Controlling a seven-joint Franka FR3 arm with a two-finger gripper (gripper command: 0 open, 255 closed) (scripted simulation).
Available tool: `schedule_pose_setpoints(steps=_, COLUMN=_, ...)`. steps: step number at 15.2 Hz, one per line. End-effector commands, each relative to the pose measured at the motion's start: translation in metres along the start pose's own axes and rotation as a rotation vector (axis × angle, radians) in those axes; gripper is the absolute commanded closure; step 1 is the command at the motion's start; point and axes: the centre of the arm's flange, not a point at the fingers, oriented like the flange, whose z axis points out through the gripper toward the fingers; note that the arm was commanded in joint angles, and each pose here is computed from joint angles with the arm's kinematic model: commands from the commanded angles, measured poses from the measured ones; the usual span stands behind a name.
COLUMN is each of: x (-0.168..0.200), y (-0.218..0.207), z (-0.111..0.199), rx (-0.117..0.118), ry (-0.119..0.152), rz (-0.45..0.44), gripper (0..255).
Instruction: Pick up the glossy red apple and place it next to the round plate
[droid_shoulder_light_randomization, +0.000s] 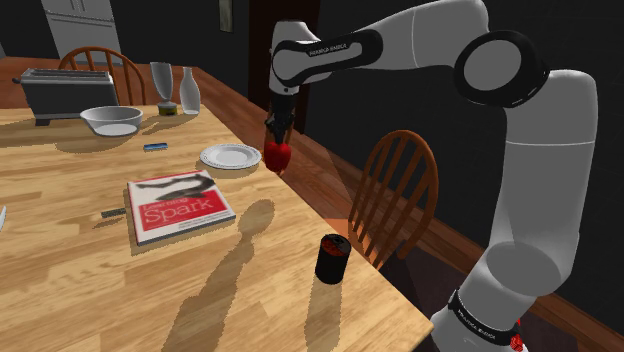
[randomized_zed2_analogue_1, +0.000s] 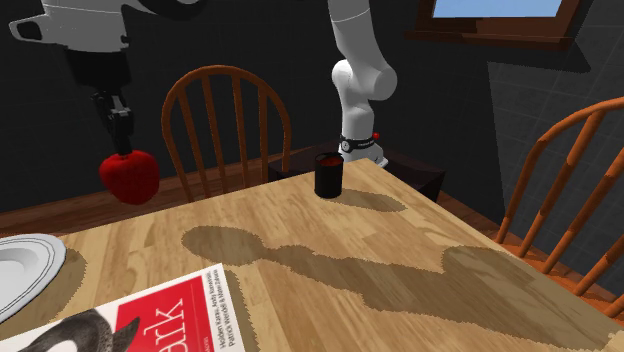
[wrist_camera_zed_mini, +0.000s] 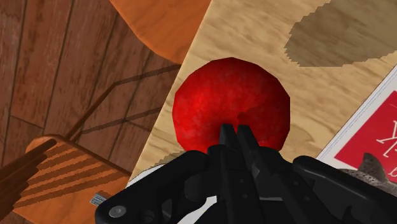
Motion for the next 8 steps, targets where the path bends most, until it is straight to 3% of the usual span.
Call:
schedule_pose_setpoints(steps=1, x=-0.003, y=-0.001, z=0.011, rx=0.0, ry=0.001, rz=0.0, gripper=255)
schedule_pose_setpoints(steps=8, x=-0.006, y=-0.004, z=0.047, rx=0.0, ry=0.001, rz=0.0, gripper=255)
